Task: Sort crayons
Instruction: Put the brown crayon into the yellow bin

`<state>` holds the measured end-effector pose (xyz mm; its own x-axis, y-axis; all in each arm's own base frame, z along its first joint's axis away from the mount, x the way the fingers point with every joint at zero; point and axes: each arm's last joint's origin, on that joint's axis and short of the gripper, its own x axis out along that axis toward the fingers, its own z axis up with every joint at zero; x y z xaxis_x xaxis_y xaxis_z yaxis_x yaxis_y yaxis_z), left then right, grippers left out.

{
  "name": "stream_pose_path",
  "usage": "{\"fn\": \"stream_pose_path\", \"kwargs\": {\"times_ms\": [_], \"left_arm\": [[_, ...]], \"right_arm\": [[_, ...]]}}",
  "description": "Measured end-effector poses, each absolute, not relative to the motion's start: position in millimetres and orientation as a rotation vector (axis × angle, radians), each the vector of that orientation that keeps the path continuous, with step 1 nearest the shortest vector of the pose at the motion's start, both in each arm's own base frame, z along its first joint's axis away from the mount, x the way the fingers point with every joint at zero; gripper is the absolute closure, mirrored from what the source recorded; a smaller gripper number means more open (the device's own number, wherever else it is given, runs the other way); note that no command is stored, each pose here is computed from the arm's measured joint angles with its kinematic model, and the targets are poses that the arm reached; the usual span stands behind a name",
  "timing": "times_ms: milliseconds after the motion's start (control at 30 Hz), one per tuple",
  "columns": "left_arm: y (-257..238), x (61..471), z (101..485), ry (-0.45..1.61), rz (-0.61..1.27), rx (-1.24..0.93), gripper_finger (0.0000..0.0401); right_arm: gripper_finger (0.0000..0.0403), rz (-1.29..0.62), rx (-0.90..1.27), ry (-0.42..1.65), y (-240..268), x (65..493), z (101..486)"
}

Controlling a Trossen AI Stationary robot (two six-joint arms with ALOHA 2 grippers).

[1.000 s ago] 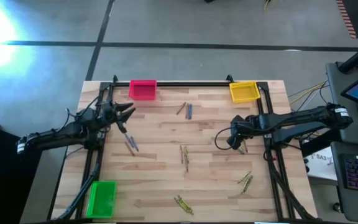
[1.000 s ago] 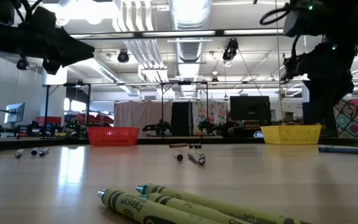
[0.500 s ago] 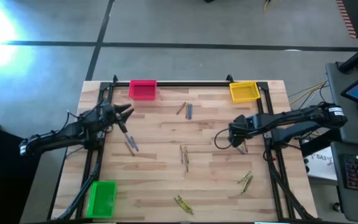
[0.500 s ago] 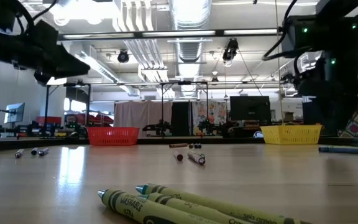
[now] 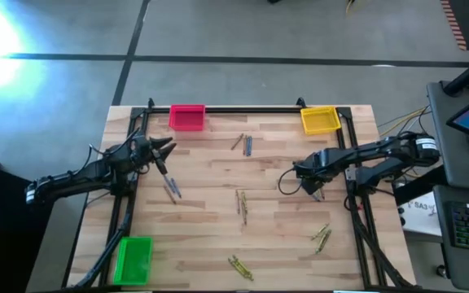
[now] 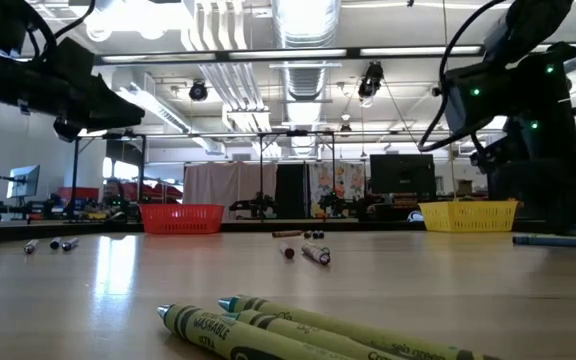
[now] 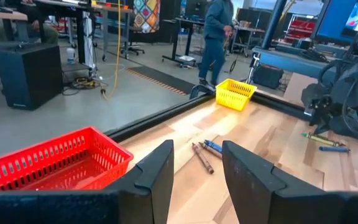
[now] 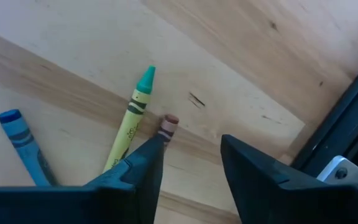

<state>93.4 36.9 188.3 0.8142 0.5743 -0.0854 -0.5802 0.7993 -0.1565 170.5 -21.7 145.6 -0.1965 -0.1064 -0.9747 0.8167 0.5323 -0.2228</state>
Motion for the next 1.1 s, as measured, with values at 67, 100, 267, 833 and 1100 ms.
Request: {"fn": "stream_pose_path", "kwargs": {"times_ms": [67, 100, 267, 833, 1100], "left_arm": [[36.9, 93.4, 187.6, 0.037, 0.62, -0.185, 0.0281], [36.9, 93.4, 187.7, 0.036, 0.62, -0.188, 0.0281], [37.1, 94.1, 187.3, 0.022, 0.62, -0.2, 0.0281], [40.2, 104.6, 180.5, 0.031, 0.624, -0.245, 0.0281], [42.7, 112.9, 177.5, 0.044, 0.63, -0.292, 0.0281]], "right_arm": [[0.0259, -0.933, 0.624, 1.558, -21.7, 171.2, 144.5], [0.0263, -0.926, 0.627, 1.56, -21.6, 171.4, 144.6], [0.0277, -0.894, 0.648, 1.55, -20.8, 170.8, 147.7], [0.028, -0.764, 0.688, 1.204, -22.8, 180.4, 173.9], [0.028, -0.702, 0.729, 1.124, -25.7, 194.6, 170.5]]}}
